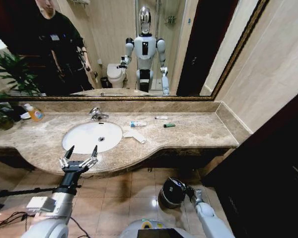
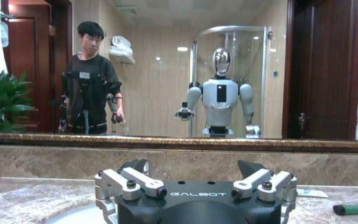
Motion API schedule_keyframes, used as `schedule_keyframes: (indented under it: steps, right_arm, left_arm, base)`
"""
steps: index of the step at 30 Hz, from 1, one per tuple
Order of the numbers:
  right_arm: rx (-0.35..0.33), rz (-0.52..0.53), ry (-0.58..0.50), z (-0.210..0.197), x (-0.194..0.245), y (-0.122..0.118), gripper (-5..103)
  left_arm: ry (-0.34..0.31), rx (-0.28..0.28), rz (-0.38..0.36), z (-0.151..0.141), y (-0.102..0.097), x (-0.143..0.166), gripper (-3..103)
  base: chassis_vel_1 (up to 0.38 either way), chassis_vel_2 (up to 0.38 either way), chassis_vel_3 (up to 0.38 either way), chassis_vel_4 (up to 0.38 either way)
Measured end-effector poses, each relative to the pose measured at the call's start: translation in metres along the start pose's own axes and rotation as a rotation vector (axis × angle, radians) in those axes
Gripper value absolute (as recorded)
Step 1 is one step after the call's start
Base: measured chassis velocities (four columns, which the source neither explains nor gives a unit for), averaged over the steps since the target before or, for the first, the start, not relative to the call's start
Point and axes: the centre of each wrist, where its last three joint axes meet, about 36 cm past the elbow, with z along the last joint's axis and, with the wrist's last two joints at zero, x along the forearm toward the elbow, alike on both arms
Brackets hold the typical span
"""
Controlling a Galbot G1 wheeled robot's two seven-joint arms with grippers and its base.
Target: Pick up the trash from the sink and place it in the trash bin.
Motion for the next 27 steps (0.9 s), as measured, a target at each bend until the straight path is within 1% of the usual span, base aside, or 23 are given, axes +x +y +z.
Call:
schedule_keyframes:
  steps: [1, 5, 6, 8, 10, 13, 15, 16, 17, 18, 19, 20, 27]
  right_arm:
    - [0.0, 0.0, 0.0, 0.0, 0.0, 0.0, 26]
    - [-0.003, -0.006, -0.009, -0.0023, -0.0024, 0.0078, 47]
    - [-0.003, -0.006, -0.009, -0.0023, -0.0024, 0.0078, 47]
    - [-0.001, -0.005, -0.011, -0.0023, -0.0025, 0.0096, 59]
    - [-0.001, -0.005, -0.011, -0.0021, -0.0024, 0.0098, 59]
    - [0.0, -0.004, -0.011, -0.0001, -0.0003, 0.01, 75]
    - [0.0, -0.004, -0.011, 0.0003, 0.0002, 0.0099, 75]
    - [0.001, -0.004, -0.013, 0.0004, 0.0017, 0.0095, 85]
    - [0.002, -0.004, -0.015, 0.0001, 0.0025, 0.0092, 85]
    - [0.003, -0.005, -0.017, -0.0005, 0.0032, 0.0091, 91]
    - [0.003, -0.005, -0.017, -0.0005, 0.0032, 0.0091, 91]
    - [0.004, -0.006, -0.021, -0.0015, 0.0045, 0.0093, 99]
    - [0.002, -0.005, -0.023, -0.001, 0.0074, 0.0083, 100]
  left_arm:
    - [0.0, 0.0, 0.0, 0.0, 0.0, 0.0, 100]
    - [0.0, 0.0, 0.0, 0.0, 0.0, 0.0, 100]
    - [0.0, 0.0, 0.0, 0.0, 0.0, 0.0, 100]
    - [0.0, 0.0, 0.0, 0.0, 0.0, 0.0, 100]
    - [0.0, 0.0, 0.0, 0.0, 0.0, 0.0, 100]
    - [0.0, 0.0, 0.0, 0.0, 0.0, 0.0, 100]
    - [0.0, 0.0, 0.0, 0.0, 0.0, 0.0, 100]
    - [0.0, 0.0, 0.0, 0.0, 0.0, 0.0, 100]
    - [0.0, 0.0, 0.0, 0.0, 0.0, 0.0, 100]
    - [0.0, 0.0, 0.0, 0.0, 0.0, 0.0, 100]
    - [0.0, 0.0, 0.0, 0.0, 0.0, 0.0, 100]
    - [0.0, 0.0, 0.0, 0.0, 0.0, 0.0, 100]
    - [0.0, 0.0, 0.0, 0.0, 0.0, 0.0, 100]
  base:
    - [0.0, 0.0, 0.0, 0.0]
    - [0.0, 0.0, 0.0, 0.0]
    - [0.0, 0.0, 0.0, 0.0]
    - [0.0, 0.0, 0.0, 0.0]
    - [0.0, 0.0, 0.0, 0.0]
    - [0.0, 0.0, 0.0, 0.0]
    - [0.0, 0.0, 0.0, 0.0]
    - [0.0, 0.0, 0.0, 0.0]
    - [0.0, 0.0, 0.0, 0.0]
    - [0.0, 0.0, 0.0, 0.0]
    - [0.0, 0.0, 0.0, 0.0]
    - [0.0, 0.0, 0.0, 0.0]
    - [0.0, 0.0, 0.0, 0.0]
